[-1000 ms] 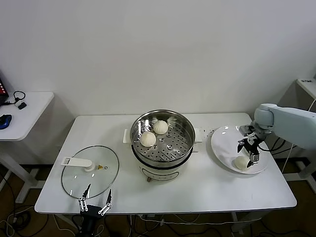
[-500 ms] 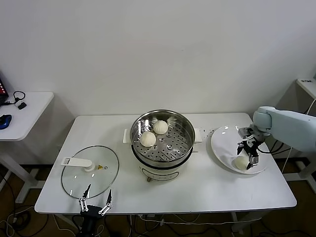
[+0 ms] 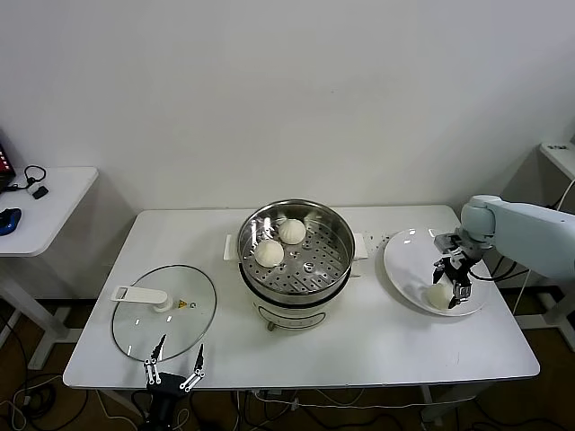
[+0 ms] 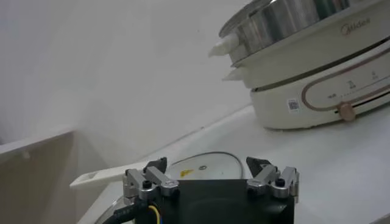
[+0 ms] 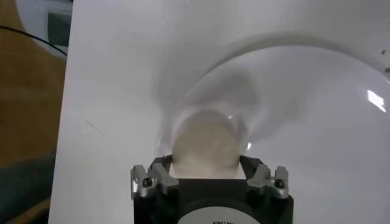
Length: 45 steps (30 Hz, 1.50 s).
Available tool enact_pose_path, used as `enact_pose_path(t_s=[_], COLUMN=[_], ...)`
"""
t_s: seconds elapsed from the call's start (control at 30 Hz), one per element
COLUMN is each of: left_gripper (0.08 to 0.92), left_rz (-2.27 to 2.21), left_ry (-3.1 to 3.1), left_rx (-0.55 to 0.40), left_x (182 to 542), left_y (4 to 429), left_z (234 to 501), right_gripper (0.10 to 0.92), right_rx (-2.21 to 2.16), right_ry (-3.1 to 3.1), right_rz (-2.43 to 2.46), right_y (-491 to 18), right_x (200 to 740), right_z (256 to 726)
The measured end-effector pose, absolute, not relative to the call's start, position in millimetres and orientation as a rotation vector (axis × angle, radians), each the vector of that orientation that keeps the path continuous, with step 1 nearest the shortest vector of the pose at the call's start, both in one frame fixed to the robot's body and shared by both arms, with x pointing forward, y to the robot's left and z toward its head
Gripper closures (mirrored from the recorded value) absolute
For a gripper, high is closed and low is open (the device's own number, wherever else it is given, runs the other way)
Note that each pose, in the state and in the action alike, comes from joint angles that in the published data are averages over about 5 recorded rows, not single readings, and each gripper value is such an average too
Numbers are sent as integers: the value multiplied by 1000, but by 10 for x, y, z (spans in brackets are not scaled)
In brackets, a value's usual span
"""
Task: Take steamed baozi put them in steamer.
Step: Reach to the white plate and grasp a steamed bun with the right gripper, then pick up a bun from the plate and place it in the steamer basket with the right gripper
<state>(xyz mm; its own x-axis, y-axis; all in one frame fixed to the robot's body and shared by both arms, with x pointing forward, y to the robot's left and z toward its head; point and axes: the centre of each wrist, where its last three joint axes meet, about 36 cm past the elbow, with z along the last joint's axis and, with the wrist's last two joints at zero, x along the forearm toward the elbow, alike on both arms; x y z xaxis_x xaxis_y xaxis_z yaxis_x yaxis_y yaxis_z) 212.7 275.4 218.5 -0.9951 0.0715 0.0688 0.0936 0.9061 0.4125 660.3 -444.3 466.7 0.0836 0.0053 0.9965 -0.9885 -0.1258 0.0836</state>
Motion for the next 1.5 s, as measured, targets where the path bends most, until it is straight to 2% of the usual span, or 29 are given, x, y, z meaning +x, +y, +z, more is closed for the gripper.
enact_pose_path(t_s=[0.17,0.43,0.73,1.17,1.5], left_gripper=[177,177,177,177,177], left_rz=[-657,-658,-663,-668,-669], left_ry=[-3016,-3019,-3023,-3031,-3034], left_rx=[-131,-131,-145,-171,-176], left_x=[2124,2130,2151,2172,2143], left_y=[2754,2752,2736,2696,2672], left_z=[2188,2196,2208,2233,2248], right_gripper=[350,352,352,330,327], right_rx=[1339,1355,1432,1645,1857], right_ry=[-1087,-1081,-1058,-918,-624], right_rz=[1242,1246,1333,1730,2064], right_y=[-4448,-4455,-4180,-3245,-2212], right_x=[6603,6581,6674,6708,6414], right_z=[4680,4825,5459,6979,7465])
